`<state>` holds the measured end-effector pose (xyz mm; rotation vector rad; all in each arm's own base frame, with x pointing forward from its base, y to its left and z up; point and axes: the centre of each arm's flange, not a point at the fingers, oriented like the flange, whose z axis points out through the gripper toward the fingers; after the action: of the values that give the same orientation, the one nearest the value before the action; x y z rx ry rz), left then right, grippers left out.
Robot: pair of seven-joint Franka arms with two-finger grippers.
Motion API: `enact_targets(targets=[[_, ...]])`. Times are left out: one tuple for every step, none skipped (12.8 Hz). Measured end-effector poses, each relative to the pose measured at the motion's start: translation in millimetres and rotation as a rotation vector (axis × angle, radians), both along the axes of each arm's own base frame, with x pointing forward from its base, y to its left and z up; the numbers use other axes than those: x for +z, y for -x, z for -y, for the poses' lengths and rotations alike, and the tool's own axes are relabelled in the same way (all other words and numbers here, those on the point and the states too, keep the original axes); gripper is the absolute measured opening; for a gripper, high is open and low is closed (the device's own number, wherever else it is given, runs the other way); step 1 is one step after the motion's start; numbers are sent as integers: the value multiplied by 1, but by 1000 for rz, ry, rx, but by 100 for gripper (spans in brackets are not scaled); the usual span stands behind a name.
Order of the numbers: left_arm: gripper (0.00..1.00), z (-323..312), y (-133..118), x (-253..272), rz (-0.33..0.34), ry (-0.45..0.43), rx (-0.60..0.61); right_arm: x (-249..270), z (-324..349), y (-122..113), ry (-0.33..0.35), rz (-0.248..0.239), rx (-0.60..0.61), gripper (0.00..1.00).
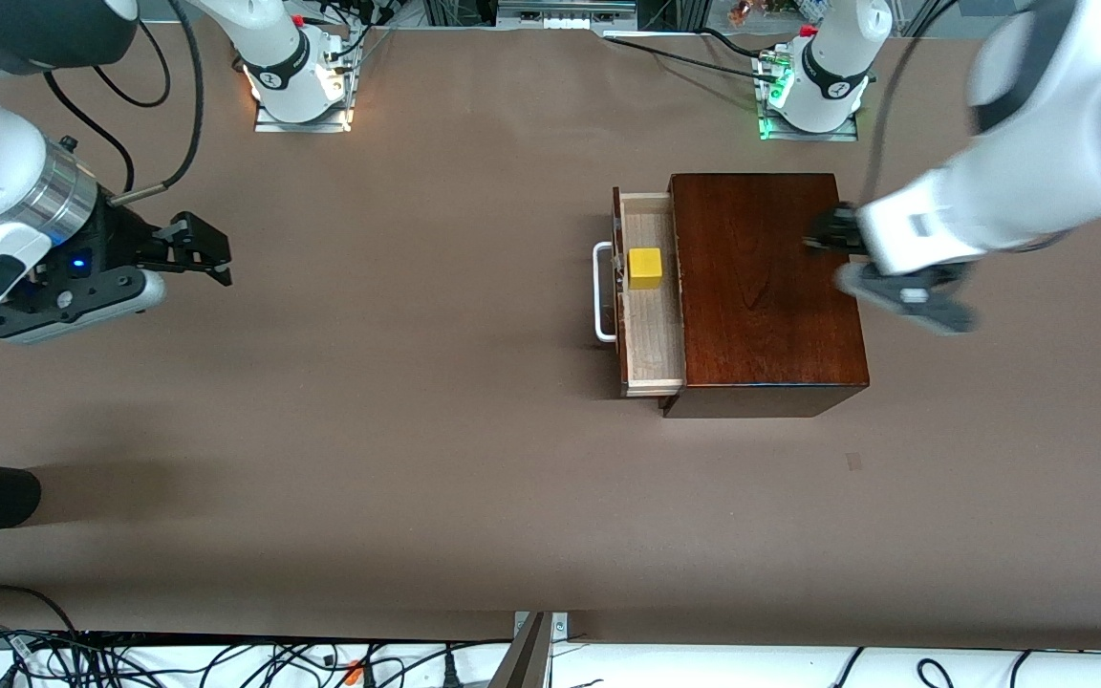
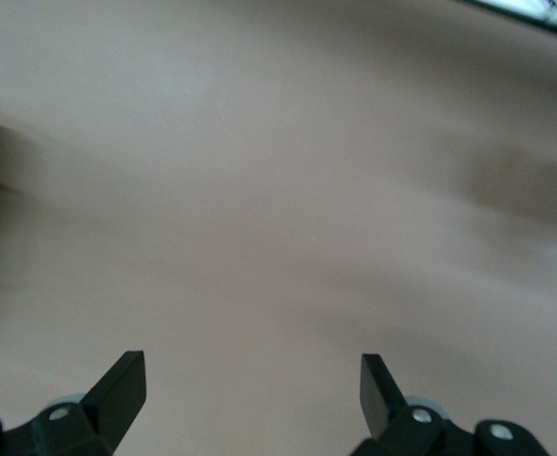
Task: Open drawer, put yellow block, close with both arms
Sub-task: 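Withdraw the right gripper while the left gripper reaches the drawer front, then push the drawer shut into the box with the left gripper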
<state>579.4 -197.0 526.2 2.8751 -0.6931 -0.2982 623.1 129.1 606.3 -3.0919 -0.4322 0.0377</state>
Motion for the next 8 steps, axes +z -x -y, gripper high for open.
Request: enact_targets(targets=[[100,30,2,-13,-11,26,-70,-10,12,-2,8,-7,-30,100],[100,59,1,-28,1,65,-141,-21,23,-5,15,-12,-56,100],[100,89,-1,-46,29,115,-215,-31,32,-8,20,-16,-76,100],[100,117,-3,-68,51,163,-288,-38,38,-9,23,-18,-90,100],[100,141,-4,-88,75,203,-351,-41,40,-10,24,-16,-101,100],[100,164,-3,-104,108,242,-425,-41,43,-10,25,-12,-109,100],[100,185,1,-112,140,273,-502,-38,45,-10,25,-9,-116,100],[100,206,10,-115,169,299,-581,-34,49,-9,25,-3,-122,100]])
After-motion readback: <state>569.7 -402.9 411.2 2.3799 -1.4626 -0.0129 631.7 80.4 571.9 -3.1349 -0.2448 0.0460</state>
